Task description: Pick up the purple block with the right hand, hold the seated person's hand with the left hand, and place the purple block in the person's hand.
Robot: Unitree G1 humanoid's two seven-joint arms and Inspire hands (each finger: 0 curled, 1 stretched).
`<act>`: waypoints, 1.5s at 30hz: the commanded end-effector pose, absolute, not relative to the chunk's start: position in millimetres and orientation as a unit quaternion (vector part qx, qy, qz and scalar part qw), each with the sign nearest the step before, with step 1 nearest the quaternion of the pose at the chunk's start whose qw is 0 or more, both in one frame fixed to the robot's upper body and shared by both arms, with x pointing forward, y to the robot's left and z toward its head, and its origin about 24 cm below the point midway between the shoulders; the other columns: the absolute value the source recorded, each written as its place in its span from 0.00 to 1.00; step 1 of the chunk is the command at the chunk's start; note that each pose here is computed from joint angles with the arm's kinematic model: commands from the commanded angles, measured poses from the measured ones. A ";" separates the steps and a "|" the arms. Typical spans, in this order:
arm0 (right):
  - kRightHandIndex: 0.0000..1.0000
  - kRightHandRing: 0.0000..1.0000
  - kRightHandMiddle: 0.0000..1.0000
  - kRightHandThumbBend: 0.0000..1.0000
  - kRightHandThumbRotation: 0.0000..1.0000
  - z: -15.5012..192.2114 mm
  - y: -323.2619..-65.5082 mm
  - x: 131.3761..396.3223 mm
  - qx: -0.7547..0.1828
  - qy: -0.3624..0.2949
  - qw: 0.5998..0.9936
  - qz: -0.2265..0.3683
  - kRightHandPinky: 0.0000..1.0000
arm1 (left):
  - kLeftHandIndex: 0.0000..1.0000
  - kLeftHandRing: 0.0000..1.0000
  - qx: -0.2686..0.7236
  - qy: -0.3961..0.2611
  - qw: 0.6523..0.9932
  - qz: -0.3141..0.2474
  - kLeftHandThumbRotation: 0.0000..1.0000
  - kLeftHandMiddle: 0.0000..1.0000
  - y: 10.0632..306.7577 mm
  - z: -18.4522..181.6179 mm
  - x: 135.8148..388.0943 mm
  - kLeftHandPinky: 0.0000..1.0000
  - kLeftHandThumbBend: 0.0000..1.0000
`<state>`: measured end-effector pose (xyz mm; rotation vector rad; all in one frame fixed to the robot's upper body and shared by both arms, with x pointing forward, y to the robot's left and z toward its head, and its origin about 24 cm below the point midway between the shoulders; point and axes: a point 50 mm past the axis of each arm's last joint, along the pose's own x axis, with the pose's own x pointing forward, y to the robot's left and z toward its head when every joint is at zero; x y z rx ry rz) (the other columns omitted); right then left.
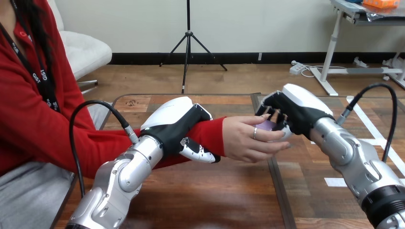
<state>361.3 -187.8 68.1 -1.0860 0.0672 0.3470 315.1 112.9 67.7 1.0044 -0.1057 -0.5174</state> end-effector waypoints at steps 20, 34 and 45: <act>0.47 0.36 0.43 0.67 0.00 176.3 -158.3 366.8 -0.511 -0.146 0.835 0.146 0.29 | 0.33 0.25 0.443 -0.257 0.843 -0.166 0.00 0.32 95.8 174.9 338.9 0.19 0.58; 0.47 0.34 0.41 0.69 0.00 181.6 -156.5 356.6 -0.510 -0.143 0.833 0.160 0.27 | 0.33 0.25 0.449 -0.288 0.835 -0.136 0.00 0.32 110.1 176.5 338.4 0.19 0.61; 0.46 0.33 0.41 0.69 0.00 184.0 -156.1 348.4 -0.511 -0.133 0.831 0.173 0.27 | 0.34 0.27 0.456 -0.311 0.827 -0.110 0.00 0.33 122.4 177.4 339.3 0.21 0.62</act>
